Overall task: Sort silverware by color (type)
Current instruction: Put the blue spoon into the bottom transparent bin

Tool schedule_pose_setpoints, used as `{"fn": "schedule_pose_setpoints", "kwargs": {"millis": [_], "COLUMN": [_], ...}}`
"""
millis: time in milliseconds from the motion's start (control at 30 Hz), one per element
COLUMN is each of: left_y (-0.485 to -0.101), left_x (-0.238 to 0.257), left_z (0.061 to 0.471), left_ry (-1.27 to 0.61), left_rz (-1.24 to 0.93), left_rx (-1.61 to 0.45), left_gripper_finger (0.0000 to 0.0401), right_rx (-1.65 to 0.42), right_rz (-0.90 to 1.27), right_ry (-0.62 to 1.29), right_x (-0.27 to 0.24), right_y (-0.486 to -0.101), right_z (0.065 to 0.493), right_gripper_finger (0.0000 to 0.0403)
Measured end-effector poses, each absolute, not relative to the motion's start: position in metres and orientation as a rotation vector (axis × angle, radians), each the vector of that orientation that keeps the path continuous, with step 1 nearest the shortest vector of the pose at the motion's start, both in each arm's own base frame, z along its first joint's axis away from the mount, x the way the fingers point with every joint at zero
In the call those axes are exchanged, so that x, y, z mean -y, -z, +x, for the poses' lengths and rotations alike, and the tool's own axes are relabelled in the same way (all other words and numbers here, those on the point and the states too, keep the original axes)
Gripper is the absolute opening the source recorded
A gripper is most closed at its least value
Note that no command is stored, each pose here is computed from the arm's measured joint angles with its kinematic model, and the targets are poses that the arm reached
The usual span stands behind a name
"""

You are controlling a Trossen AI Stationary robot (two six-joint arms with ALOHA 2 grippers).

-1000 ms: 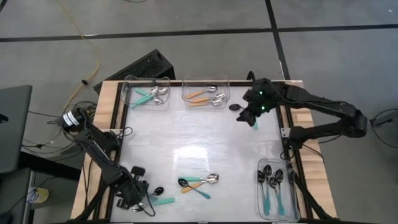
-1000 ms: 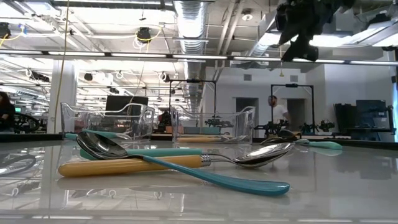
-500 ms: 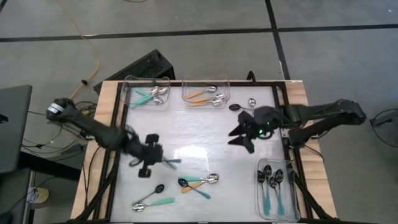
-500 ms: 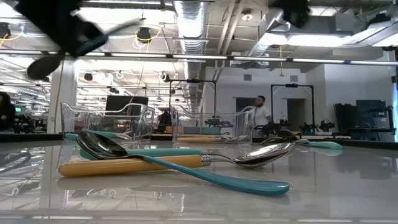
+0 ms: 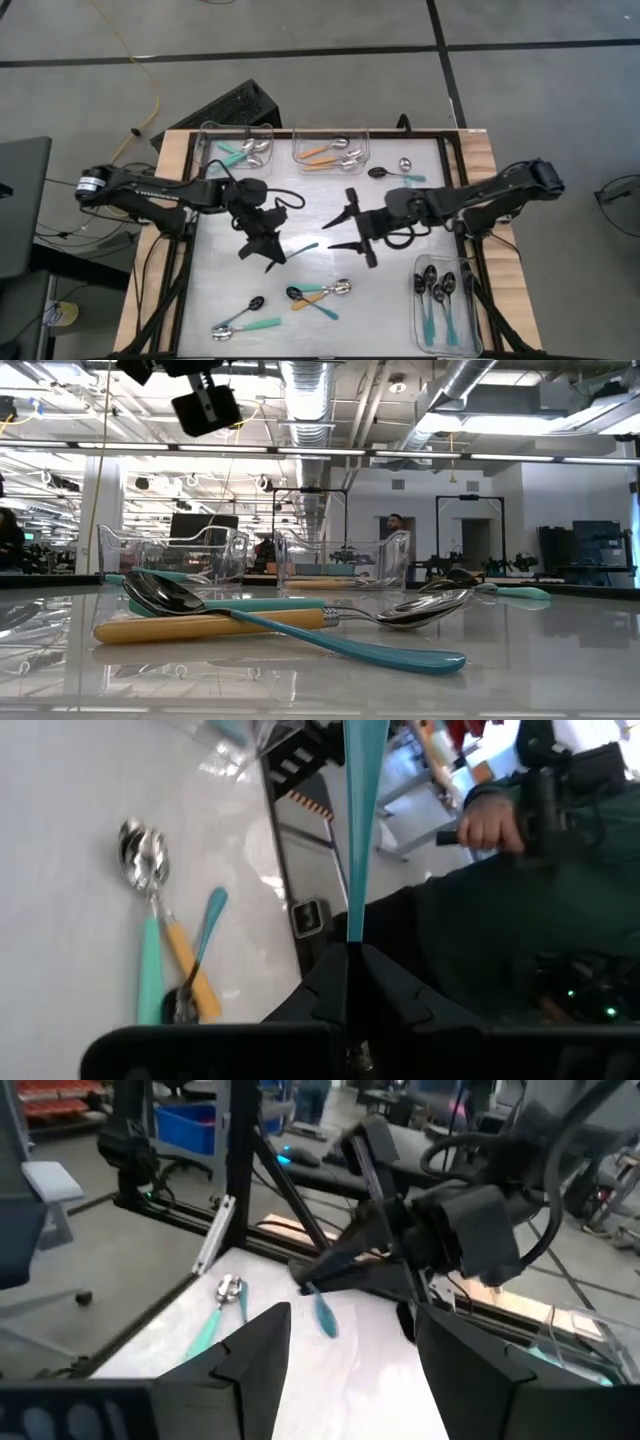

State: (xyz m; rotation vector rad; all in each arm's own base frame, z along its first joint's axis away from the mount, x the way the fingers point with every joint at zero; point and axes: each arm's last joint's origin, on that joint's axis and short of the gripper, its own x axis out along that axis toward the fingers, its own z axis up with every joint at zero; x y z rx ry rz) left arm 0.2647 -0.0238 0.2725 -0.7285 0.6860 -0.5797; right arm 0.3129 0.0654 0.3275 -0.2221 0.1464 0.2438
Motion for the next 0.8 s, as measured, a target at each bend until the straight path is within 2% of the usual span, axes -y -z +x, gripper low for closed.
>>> {"fn": "schedule_pose_setpoints", "kwargs": {"millis": [800], "left_y": [-0.273], "left_x": [0.013], "left_z": [0.269], "left_ry": [0.533], "left_rz": [-0.740], "left_rx": [-0.642], "left_gripper_finger": [0.0000], "right_rx": [-0.223], "right_rz": [-0.251], "right_ry": [-0.251], "right_x": [-0.068], "right_y": [-0.311], "right_z": [0.337], "right_gripper_finger": [0.0239]}}
